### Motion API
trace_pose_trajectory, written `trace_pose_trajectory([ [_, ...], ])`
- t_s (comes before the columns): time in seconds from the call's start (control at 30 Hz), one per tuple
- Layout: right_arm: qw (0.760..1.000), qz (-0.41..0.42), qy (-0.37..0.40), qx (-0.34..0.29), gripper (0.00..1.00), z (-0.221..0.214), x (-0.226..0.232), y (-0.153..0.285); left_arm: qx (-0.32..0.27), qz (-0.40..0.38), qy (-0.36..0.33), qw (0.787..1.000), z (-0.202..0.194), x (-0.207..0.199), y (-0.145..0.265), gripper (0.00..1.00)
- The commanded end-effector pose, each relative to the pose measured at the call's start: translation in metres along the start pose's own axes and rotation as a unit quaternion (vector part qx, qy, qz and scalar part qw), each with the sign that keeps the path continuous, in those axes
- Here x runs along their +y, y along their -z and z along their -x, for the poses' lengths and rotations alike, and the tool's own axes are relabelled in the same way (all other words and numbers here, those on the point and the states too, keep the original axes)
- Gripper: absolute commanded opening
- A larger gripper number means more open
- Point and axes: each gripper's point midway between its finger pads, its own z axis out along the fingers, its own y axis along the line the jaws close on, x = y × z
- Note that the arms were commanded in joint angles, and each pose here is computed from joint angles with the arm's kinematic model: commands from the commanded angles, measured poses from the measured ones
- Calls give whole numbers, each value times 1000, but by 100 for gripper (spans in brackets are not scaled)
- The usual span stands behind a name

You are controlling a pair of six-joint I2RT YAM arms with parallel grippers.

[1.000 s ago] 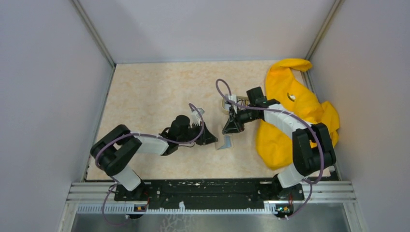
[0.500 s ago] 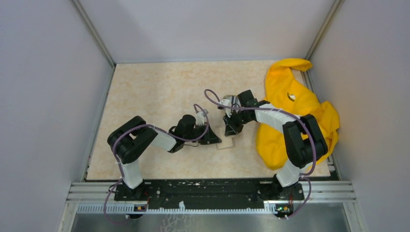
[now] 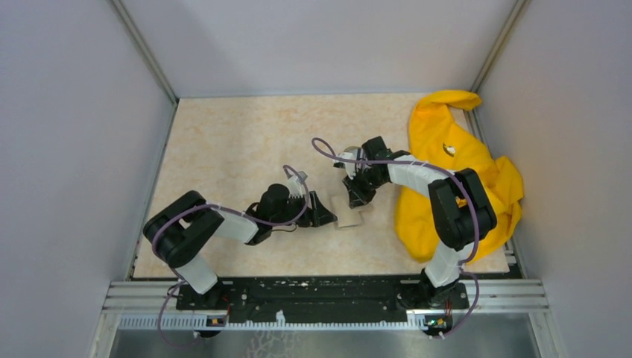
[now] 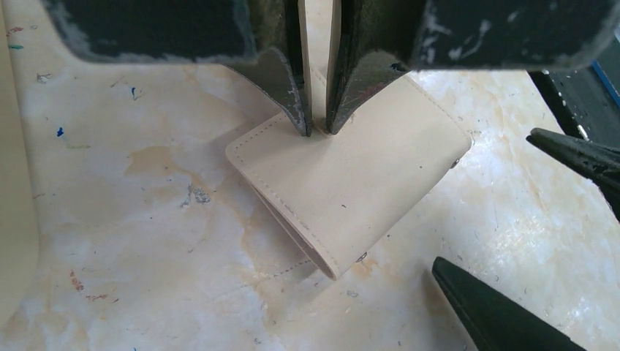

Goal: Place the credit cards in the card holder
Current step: Close the card holder at the center of the board.

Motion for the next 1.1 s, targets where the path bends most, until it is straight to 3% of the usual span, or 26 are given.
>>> trace_pose_trajectory([
  [0.0,999,-31,7,32,13,-11,-16,-6,-3,21,45,999,-4,14,2,86],
  [0.13,999,-26,5,32,13,-11,-14,-7,4,-19,90,996,-11,6,-6,99],
  [0.4,999,-15,2,34,13,-12,-11,-8,11,-13,122,992,-12,17,-31,96],
  [0.7,999,-14,1,35,13,-12,-11,-10,58,-11,138,989,-36,31,-42,98],
  [0.87,999,-13,-2,38,13,-13,-12,-11,60,-7,143,988,-40,35,-42,72],
  [1.0,999,-9,-3,34,13,-11,-10,-9,62,15,121,991,-38,38,-42,40],
  [1.07,1000,-3,-1,28,14,-8,-7,-8,63,24,108,992,-37,39,-43,16],
])
